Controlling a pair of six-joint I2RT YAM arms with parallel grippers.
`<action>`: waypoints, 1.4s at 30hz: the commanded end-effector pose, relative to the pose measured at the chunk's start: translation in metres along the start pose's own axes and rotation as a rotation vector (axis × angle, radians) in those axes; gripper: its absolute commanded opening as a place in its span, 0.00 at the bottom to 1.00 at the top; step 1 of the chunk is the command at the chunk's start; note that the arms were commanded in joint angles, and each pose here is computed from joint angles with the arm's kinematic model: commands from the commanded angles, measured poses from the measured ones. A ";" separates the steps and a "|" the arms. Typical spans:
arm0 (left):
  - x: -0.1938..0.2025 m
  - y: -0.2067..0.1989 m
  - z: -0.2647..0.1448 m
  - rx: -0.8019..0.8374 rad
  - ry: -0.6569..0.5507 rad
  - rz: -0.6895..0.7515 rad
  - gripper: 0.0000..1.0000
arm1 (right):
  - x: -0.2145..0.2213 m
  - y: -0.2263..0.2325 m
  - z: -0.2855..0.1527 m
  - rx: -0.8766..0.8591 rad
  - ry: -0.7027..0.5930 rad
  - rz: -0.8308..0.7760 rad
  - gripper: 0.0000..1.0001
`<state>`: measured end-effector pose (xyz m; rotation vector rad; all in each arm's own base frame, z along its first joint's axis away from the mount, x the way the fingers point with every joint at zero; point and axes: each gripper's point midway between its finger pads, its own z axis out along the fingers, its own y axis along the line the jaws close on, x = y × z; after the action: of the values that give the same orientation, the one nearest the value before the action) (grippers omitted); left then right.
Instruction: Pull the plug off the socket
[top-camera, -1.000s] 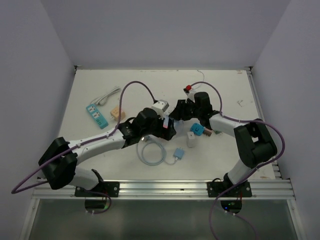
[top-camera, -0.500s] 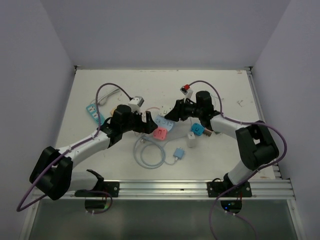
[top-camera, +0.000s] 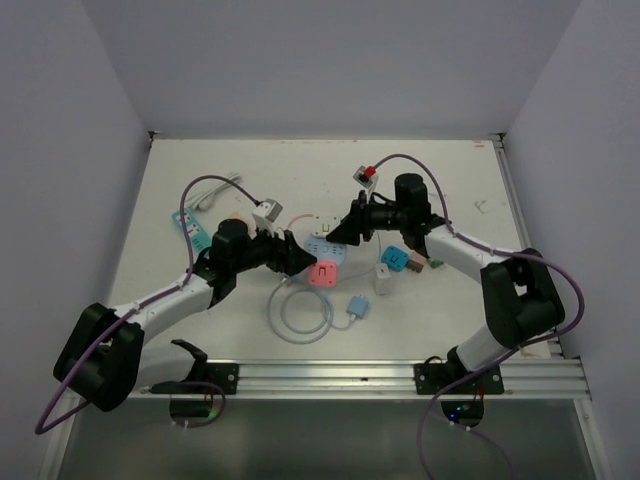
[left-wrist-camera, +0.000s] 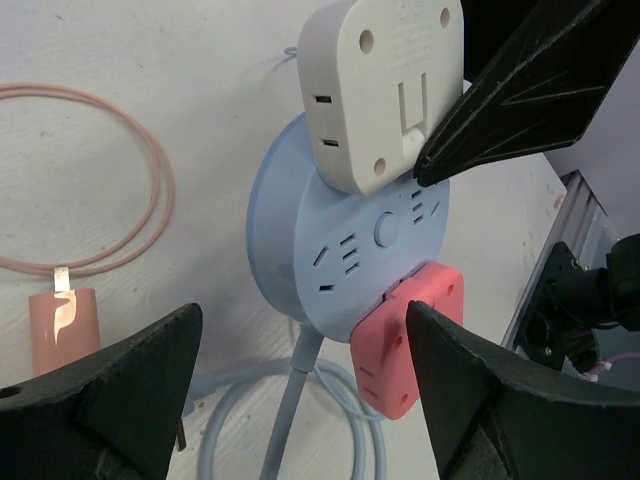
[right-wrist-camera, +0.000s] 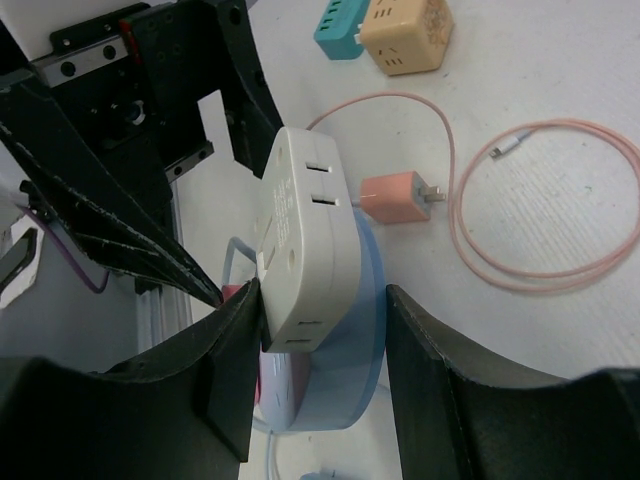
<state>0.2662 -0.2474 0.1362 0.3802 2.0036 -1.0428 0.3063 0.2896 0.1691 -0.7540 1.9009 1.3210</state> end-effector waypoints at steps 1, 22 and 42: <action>-0.020 -0.021 -0.002 0.112 -0.078 0.041 0.86 | -0.029 0.043 -0.008 -0.146 -0.028 -0.138 0.00; -0.006 -0.039 -0.001 0.257 -0.064 0.005 0.63 | -0.037 0.072 -0.006 -0.254 -0.044 -0.269 0.00; -0.012 -0.056 -0.011 0.354 -0.093 -0.005 0.00 | -0.032 0.065 -0.007 -0.214 -0.034 -0.284 0.49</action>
<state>0.2357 -0.2712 0.1626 0.4581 1.8312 -1.3948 0.2648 0.3042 0.2017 -1.0478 1.6591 1.4291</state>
